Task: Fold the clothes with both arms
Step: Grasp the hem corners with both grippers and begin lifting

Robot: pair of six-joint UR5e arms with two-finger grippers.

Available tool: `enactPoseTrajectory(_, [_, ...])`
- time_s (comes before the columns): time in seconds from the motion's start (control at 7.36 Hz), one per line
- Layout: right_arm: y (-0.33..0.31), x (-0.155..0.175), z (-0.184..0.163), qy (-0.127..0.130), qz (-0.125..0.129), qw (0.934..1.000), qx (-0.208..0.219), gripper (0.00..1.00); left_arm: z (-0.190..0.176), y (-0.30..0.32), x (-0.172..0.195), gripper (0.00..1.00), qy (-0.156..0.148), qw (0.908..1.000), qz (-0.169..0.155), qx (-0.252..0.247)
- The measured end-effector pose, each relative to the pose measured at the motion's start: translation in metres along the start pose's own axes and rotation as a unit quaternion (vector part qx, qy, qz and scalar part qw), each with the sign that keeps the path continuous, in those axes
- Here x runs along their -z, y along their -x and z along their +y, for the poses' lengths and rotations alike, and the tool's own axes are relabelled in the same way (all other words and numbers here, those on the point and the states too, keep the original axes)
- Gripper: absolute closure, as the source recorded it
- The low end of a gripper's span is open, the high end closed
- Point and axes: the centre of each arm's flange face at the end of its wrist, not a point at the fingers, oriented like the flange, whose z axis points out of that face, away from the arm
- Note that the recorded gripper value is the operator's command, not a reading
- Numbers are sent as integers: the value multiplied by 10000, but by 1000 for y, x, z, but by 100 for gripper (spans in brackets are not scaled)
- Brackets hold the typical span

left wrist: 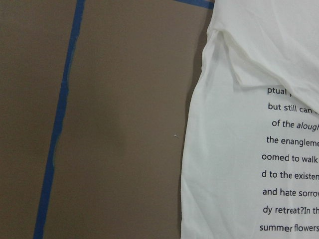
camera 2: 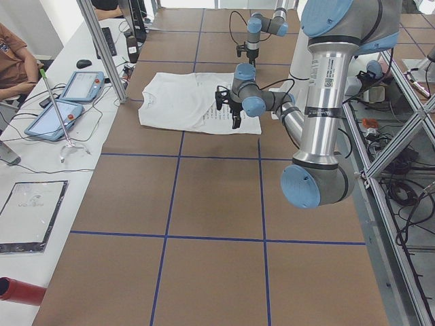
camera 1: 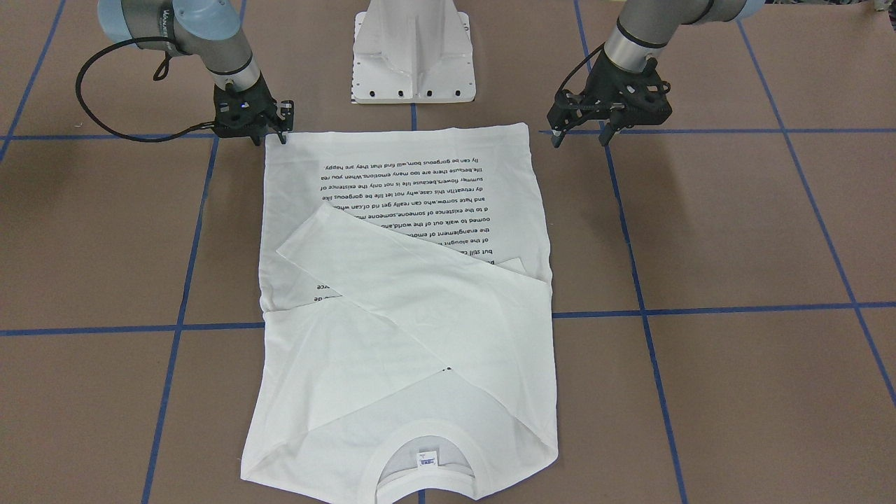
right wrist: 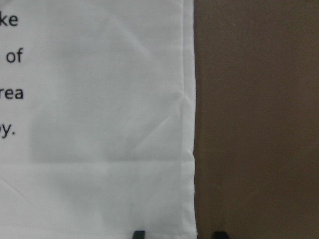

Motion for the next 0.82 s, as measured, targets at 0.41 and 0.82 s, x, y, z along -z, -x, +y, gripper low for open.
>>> enactPoseTrajectory(0.41, [3,1,2,39,-31,10000,-6,77,1,0,-1,1,10,10000,0,-2])
enactPoseTrajectory(0.82, [6,7,2,65,-111,9999,-8,100,2,-1,-2,1,19,10000,-2,-5])
